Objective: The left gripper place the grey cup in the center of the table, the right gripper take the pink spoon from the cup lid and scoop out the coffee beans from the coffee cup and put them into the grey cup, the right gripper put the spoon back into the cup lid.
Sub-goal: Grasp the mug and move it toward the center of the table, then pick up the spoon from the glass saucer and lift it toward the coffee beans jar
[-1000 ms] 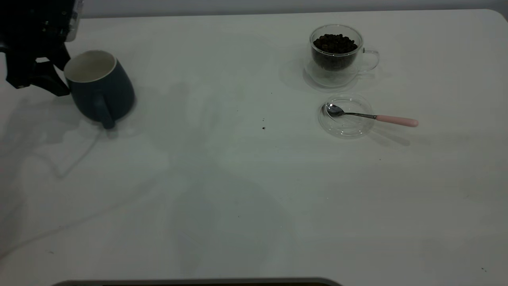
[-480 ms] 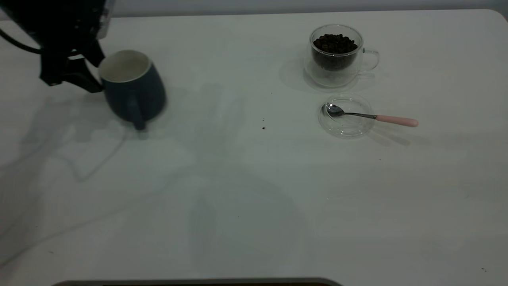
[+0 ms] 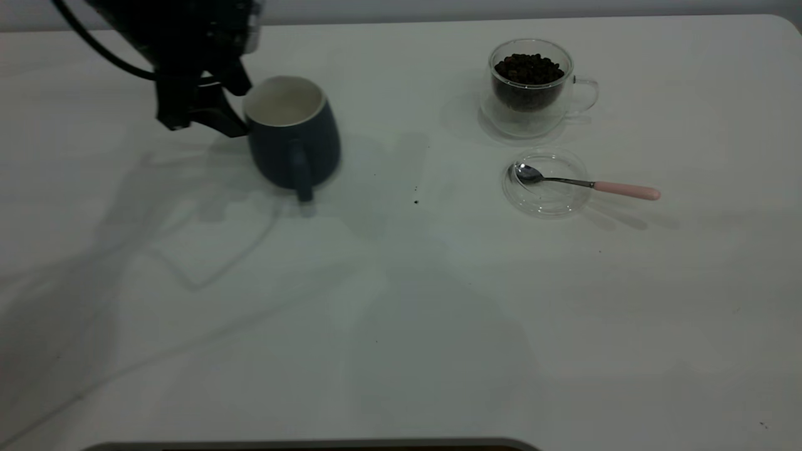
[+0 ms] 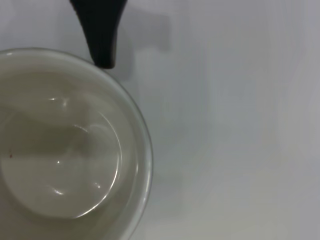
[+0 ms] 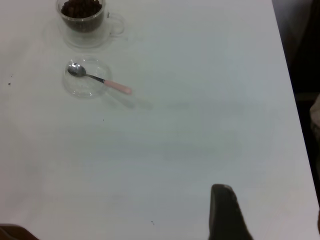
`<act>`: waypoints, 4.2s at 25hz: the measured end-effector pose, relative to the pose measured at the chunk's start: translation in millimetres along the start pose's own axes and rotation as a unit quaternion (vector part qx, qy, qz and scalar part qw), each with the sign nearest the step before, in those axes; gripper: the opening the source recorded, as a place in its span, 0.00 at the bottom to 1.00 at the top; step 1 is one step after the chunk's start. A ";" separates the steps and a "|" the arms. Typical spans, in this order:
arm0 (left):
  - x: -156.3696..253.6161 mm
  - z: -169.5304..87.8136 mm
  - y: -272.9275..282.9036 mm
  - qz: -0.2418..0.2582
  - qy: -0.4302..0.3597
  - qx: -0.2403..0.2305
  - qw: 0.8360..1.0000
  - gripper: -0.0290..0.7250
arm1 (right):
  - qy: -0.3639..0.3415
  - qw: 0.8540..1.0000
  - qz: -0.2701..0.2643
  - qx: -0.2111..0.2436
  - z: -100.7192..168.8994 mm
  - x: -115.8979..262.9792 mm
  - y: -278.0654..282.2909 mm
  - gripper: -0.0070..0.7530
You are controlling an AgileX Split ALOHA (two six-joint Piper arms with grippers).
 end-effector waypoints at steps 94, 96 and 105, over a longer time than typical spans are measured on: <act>11.2 -311.5 319.6 0.013 0.678 -0.218 0.702 0.79 | 0.000 1.000 -0.001 0.000 0.0 -0.1 0.1 0.62; 8.7 -314.8 326.3 -0.012 0.669 -0.246 0.701 0.79 | 0.000 1.000 -0.001 0.000 0.0 -0.1 0.1 0.62; 1.9 -331.8 343.2 -0.084 0.638 -0.325 0.693 0.79 | 0.000 1.000 -0.001 0.000 0.0 -0.1 0.1 0.62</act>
Point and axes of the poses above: a point on each arm's last joint axis where the gripper is mounted, y pointing back along that axis away from the gripper, z along the wrist's bending axis when the last joint is at zero, x = y × z, the point moved 9 cm from there along -y, pointing out along that axis toward the gripper, and after that the axes turned 3 degrees about -y, right-handed, at the moved point
